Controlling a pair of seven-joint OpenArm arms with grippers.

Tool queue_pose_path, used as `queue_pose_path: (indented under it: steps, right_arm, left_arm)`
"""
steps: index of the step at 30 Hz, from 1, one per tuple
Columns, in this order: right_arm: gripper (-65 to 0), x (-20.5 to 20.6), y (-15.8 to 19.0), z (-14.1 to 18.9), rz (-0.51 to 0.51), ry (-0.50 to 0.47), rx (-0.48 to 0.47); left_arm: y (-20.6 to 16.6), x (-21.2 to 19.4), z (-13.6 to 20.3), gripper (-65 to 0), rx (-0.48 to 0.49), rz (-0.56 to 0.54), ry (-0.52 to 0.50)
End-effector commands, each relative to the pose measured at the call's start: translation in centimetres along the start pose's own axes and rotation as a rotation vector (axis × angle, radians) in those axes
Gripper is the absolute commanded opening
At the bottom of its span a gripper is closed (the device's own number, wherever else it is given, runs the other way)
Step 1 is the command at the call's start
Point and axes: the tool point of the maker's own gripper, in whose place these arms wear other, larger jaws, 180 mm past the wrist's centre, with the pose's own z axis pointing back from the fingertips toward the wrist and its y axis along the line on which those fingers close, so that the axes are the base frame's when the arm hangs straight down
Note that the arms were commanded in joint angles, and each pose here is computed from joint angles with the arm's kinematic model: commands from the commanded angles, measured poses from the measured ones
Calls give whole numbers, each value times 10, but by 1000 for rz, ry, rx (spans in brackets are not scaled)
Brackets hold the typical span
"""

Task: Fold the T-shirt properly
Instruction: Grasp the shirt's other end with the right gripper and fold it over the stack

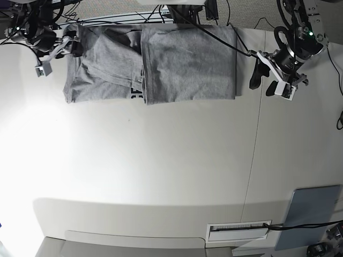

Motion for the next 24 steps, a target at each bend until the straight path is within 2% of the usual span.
queue_pose_path:
  steps: [1, 11, 15, 20, 24]
  right_arm:
    - [-225, -7, 4, -2, 8, 29, 9]
    - [-225, -2, 31, -17, 31, -2, 79]
    - [-225, 0, 31, -20, 48, -3, 63]
    - [-227, 11, 32, -24, 48, -76, 40]
    - [-335, 11, 32, -27, 71, -85, 21]
  left_arm:
    - [2, 11, 3, -328, 5, -13, -39]
    - [2, 11, 3, -328, 5, -13, -39]
    - [2, 10, 3, -328, 6, -13, -38]
    - [2, 10, 3, -328, 5, -13, -37]
    - [2, 10, 3, -328, 6, -14, -37]
